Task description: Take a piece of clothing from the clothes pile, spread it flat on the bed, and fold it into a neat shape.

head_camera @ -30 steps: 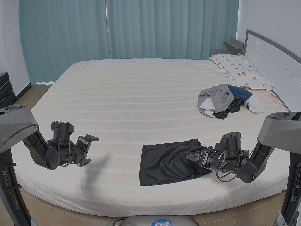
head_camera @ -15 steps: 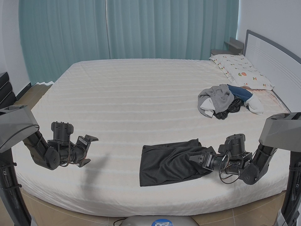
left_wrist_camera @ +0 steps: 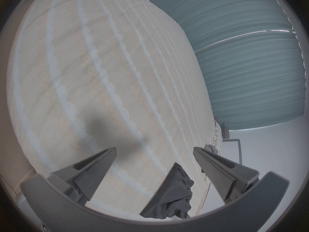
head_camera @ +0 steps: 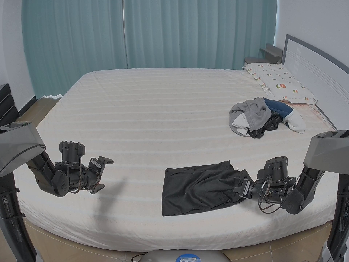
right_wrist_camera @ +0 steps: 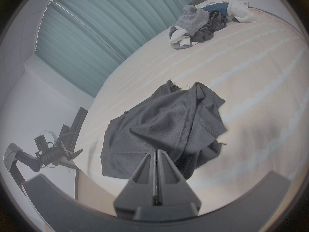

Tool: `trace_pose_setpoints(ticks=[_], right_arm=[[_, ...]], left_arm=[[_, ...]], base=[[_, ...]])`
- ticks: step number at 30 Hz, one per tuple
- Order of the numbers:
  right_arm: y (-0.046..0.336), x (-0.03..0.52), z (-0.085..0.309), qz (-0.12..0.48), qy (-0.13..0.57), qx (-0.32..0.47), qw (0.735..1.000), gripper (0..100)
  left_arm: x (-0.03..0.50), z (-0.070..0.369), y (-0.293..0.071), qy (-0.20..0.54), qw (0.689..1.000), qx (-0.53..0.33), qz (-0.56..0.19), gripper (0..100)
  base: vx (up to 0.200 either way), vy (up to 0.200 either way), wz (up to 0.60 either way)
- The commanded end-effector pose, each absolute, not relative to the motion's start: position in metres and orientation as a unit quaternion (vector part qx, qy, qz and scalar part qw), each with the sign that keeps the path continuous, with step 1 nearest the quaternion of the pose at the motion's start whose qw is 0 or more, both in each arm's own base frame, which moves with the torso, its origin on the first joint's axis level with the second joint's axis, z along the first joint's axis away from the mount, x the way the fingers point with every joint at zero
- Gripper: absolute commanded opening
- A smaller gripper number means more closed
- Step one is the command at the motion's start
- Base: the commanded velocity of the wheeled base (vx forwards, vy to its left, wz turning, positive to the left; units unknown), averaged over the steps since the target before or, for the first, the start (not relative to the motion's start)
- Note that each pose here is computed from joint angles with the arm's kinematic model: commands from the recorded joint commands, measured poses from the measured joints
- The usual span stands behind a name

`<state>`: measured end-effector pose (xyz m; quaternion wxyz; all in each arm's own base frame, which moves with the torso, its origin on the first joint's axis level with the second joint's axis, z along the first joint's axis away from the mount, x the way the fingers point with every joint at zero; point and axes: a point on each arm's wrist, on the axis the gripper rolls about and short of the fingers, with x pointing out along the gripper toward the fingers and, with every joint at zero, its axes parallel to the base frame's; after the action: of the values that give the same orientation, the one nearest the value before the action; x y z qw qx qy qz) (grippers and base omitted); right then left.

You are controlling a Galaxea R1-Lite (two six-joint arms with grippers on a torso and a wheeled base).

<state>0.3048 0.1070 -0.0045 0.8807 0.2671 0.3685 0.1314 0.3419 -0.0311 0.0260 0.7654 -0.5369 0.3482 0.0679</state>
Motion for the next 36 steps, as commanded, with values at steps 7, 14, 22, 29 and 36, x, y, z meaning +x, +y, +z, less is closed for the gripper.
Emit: trace_pose_setpoints(ticks=[7, 14, 22, 29, 36], right_arm=[[0.092, 0.289, -0.003, 0.135, 0.398, 0.178, 0.89, 0], [0.076, 0.285, -0.006, 0.124, 0.408, 0.148, 0.893, 0], [0.069, 0.286, -0.006, 0.121, 0.405, 0.136, 0.896, 100], [0.067, 0.302, 0.016, 0.117, 0.345, 0.189, 0.912, 100], [0.069, 0.334, 0.002, 0.092, 0.332, 0.258, 0.903, 100]], left_arm=[[0.342, 0.026, -0.032, 0.349, 0.765, -0.536, 0.068, 100], [0.342, 0.025, -0.032, 0.349, 0.766, -0.536, 0.067, 100], [0.342, 0.024, -0.032, 0.35, 0.766, -0.535, 0.069, 100], [0.343, 0.023, -0.032, 0.35, 0.766, -0.535, 0.069, 100], [0.342, 0.023, -0.032, 0.35, 0.766, -0.534, 0.069, 100]], base=[[0.0, 0.0, 0.0], [0.0, 0.0, 0.0], [0.0, 0.0, 0.0], [0.0, 0.0, 0.0], [0.0, 0.0, 0.0]])
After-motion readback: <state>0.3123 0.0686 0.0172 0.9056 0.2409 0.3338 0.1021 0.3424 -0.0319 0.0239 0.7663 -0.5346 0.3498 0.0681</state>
